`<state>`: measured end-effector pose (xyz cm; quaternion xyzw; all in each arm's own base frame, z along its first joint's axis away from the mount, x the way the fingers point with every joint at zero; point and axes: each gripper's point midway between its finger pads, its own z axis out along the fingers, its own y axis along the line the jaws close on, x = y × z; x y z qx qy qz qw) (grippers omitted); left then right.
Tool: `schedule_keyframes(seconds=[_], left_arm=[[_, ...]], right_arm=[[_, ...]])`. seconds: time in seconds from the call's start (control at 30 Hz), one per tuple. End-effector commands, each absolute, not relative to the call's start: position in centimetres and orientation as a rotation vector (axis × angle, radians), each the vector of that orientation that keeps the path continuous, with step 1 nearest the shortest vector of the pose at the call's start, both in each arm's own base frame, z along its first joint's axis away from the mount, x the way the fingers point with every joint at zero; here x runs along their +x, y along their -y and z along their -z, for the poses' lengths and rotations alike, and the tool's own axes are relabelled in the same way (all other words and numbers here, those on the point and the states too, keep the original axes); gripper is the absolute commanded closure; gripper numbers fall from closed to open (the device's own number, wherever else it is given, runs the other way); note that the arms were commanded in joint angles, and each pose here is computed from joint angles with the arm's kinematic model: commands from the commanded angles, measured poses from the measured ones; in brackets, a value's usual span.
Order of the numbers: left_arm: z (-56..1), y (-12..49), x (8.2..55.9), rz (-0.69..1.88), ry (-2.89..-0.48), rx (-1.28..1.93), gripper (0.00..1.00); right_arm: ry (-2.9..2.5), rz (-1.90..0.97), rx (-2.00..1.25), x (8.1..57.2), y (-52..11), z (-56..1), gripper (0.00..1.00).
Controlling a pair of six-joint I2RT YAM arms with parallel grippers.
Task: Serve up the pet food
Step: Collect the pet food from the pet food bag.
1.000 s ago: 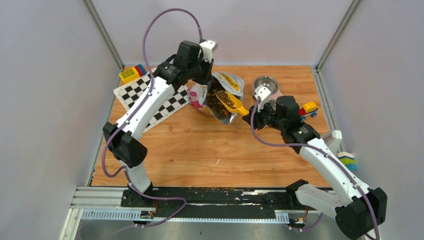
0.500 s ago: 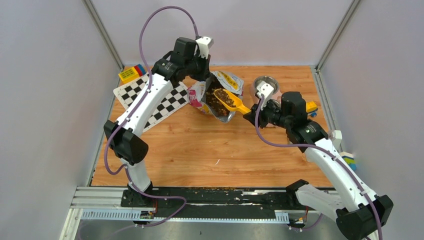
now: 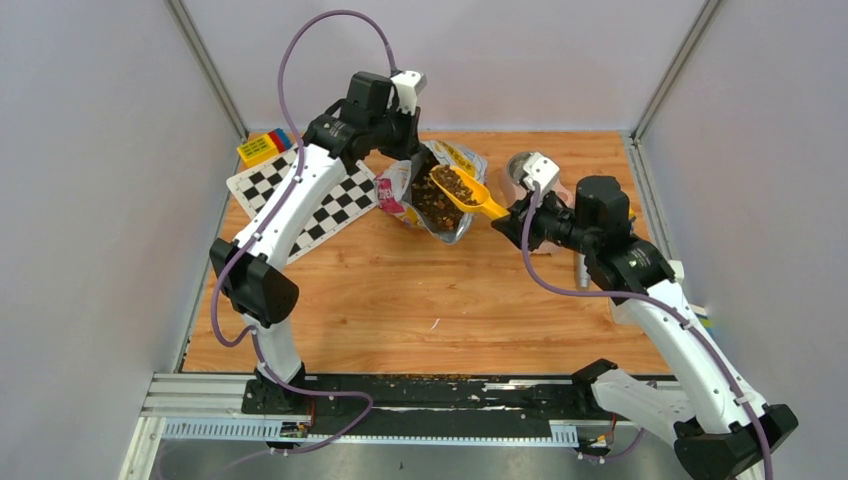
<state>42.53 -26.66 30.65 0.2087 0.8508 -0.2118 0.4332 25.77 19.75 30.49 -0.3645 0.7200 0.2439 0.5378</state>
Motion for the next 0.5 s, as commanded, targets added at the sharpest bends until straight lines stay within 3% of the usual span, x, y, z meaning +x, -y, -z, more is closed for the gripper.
schedule_keyframes(seconds=[0.0,0.47], left_arm=[[-35.1,25.5,43.9,0.526,-2.002,0.449,1.00],[-35.6,25.0,43.7,0.539,-1.994,0.441,1.00]], right_arm=[[-1.632,-0.477,-0.803,26.8,-18.4,-34.2,1.00],[-1.675,-0.260,-0.650,31.9,-12.8,-34.2,1.00]])
